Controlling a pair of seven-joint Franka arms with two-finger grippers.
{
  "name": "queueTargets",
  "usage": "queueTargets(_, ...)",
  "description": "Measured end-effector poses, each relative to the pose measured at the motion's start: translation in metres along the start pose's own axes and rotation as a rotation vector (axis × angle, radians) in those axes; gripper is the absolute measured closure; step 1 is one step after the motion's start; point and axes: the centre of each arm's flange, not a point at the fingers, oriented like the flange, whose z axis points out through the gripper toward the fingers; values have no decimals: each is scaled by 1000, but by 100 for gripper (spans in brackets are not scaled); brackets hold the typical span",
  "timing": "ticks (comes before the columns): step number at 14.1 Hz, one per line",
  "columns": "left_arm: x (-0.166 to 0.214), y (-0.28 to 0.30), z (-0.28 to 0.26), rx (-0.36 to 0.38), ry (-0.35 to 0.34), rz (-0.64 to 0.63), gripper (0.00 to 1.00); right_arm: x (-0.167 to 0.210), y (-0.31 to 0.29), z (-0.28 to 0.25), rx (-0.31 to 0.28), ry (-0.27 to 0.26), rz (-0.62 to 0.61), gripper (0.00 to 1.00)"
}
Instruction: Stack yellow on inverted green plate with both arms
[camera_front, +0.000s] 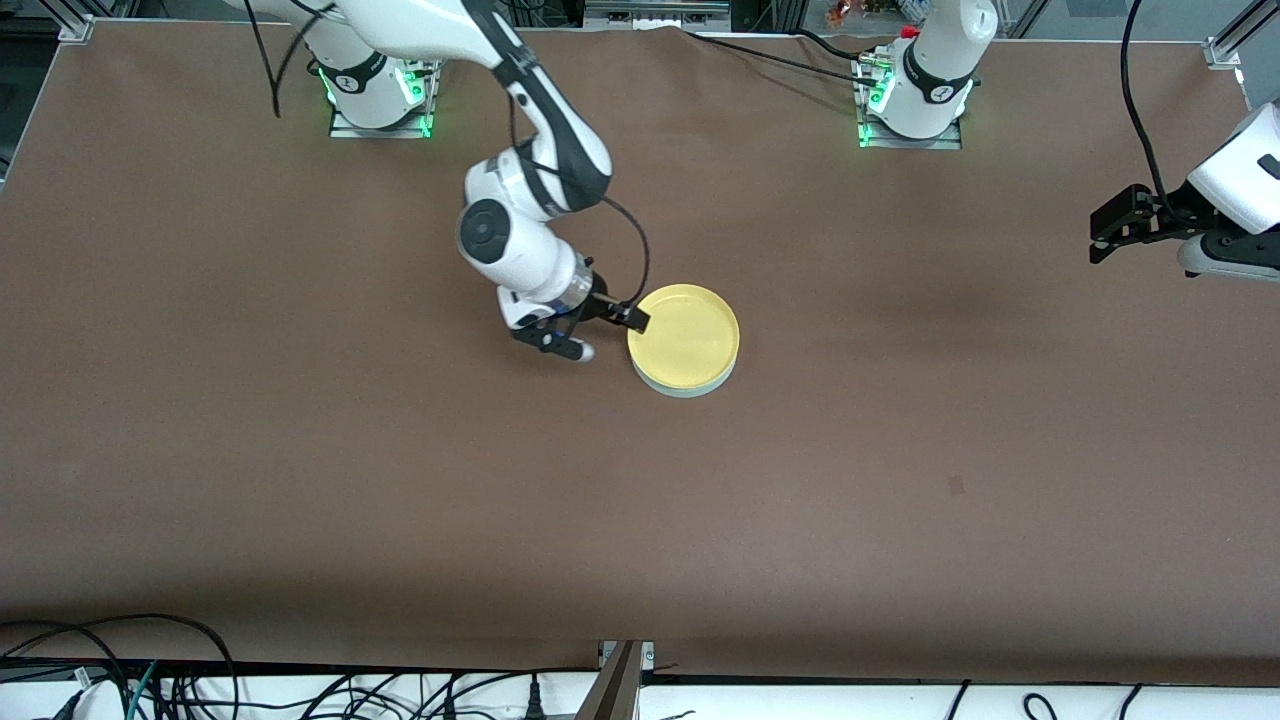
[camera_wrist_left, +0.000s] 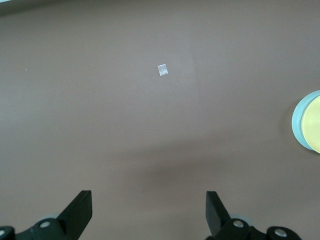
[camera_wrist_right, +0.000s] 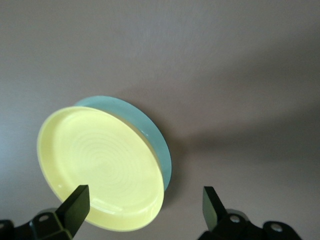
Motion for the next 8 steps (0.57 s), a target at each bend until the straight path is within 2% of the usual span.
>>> queueTargets(2,0,0,0,0,-2,0,0,27,8,-74,0,-22,-4,0)
queueTargets(5,0,0,0,-1,-4,0,0,71,36,-172,-42,-27,-47,0)
queueTargets(8,0,0,0,-1,-4,0,0,106,63,-244,-105,32,-46,0)
